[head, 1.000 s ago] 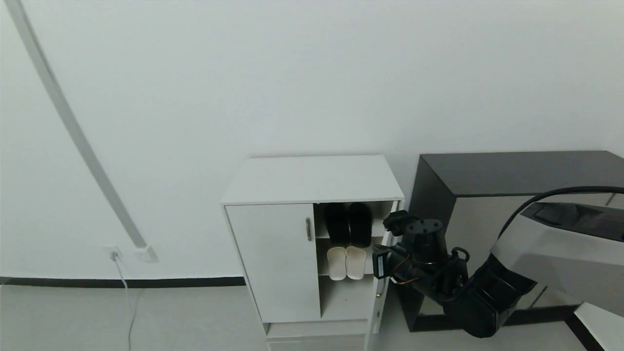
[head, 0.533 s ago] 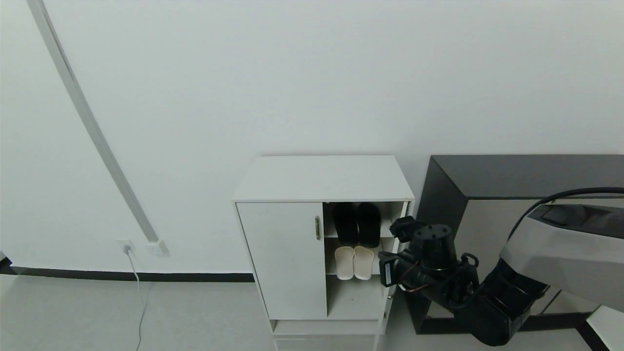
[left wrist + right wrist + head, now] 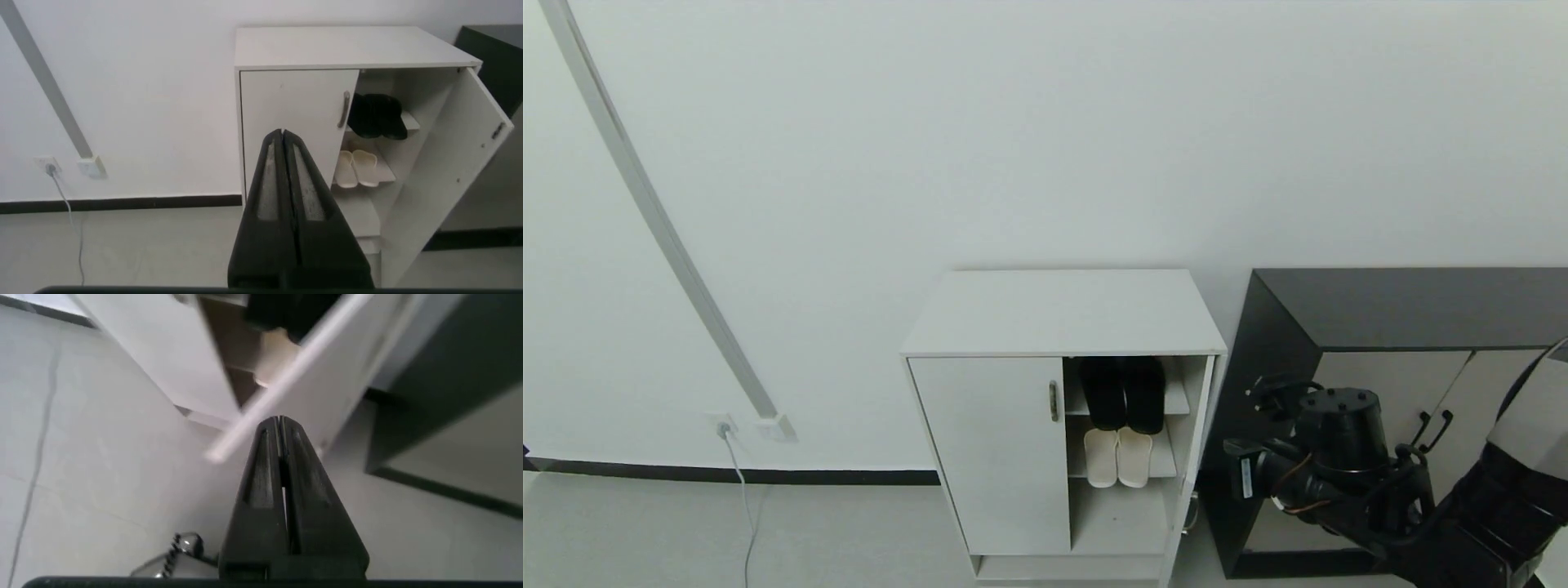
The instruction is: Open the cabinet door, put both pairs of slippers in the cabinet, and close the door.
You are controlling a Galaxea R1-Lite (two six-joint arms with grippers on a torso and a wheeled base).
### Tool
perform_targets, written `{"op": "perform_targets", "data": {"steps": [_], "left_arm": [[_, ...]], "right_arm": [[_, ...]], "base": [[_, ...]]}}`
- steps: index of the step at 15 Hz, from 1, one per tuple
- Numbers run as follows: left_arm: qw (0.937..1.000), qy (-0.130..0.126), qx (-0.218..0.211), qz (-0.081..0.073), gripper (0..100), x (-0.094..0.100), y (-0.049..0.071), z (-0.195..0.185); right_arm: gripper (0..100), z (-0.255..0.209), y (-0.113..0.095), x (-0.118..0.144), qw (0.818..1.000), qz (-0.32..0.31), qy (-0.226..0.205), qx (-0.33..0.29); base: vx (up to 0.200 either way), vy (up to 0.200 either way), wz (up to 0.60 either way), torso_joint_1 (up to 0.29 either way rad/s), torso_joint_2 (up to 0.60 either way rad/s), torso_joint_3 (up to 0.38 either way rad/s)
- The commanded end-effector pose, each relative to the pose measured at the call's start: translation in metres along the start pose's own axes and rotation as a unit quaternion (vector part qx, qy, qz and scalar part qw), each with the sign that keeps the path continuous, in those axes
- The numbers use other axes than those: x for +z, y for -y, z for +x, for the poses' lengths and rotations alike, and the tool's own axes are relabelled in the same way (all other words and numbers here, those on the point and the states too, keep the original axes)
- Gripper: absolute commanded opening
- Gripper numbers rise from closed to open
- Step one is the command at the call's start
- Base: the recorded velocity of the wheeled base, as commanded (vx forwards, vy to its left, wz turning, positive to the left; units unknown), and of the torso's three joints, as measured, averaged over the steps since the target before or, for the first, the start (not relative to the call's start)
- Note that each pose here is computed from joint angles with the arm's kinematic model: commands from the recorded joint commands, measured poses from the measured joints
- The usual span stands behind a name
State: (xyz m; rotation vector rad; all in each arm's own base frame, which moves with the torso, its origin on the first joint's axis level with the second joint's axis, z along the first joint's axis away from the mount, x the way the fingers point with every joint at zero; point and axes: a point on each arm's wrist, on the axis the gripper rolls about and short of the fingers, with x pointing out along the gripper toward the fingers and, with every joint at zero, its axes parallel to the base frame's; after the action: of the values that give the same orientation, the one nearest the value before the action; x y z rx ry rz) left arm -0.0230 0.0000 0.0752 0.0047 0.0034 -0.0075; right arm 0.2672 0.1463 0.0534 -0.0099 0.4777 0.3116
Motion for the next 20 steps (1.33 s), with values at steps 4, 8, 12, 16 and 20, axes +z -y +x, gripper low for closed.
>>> {"op": "perform_targets", "data": {"steps": [4, 8, 12, 16, 20], "left_arm": [[1.0, 0.0, 0.0, 0.0, 0, 0.0, 0.0, 0.0], [1.0, 0.0, 0.001, -0.001, 0, 0.0, 0.0, 0.0], [1.0, 0.0, 0.001, -0.001, 0, 0.0, 0.0, 0.0], [1.0, 0.0, 0.001, -0.001, 0, 0.0, 0.0, 0.0], [1.0, 0.0, 0.002, -0.003, 0, 0.0, 0.0, 0.0]], "right_arm": [[0, 0.019, 0.002, -0.031, 0.999, -0.001, -0.026, -0.02], [0, 0.038, 0.001, -0.043, 1.0, -0.001, -0.02, -0.019], [0, 0.061, -0.006, -0.045, 1.0, -0.003, -0.012, -0.013], [0, 0.08, -0.011, -0.038, 1.0, 0.0, 0.011, -0.009], [0, 0.097, -0.024, -0.029, 1.0, -0.003, 0.02, 0.002]], "base": [[0.0, 0.0, 0.0, 0.0, 0.0, 0.0], [0.0, 0.0, 0.0, 0.0, 0.0, 0.0], [0.0, 0.0, 0.0, 0.0, 0.0, 0.0], [0.0, 0.0, 0.0, 0.0, 0.0, 0.0], [0.0, 0.0, 0.0, 0.0, 0.0, 0.0]]}}
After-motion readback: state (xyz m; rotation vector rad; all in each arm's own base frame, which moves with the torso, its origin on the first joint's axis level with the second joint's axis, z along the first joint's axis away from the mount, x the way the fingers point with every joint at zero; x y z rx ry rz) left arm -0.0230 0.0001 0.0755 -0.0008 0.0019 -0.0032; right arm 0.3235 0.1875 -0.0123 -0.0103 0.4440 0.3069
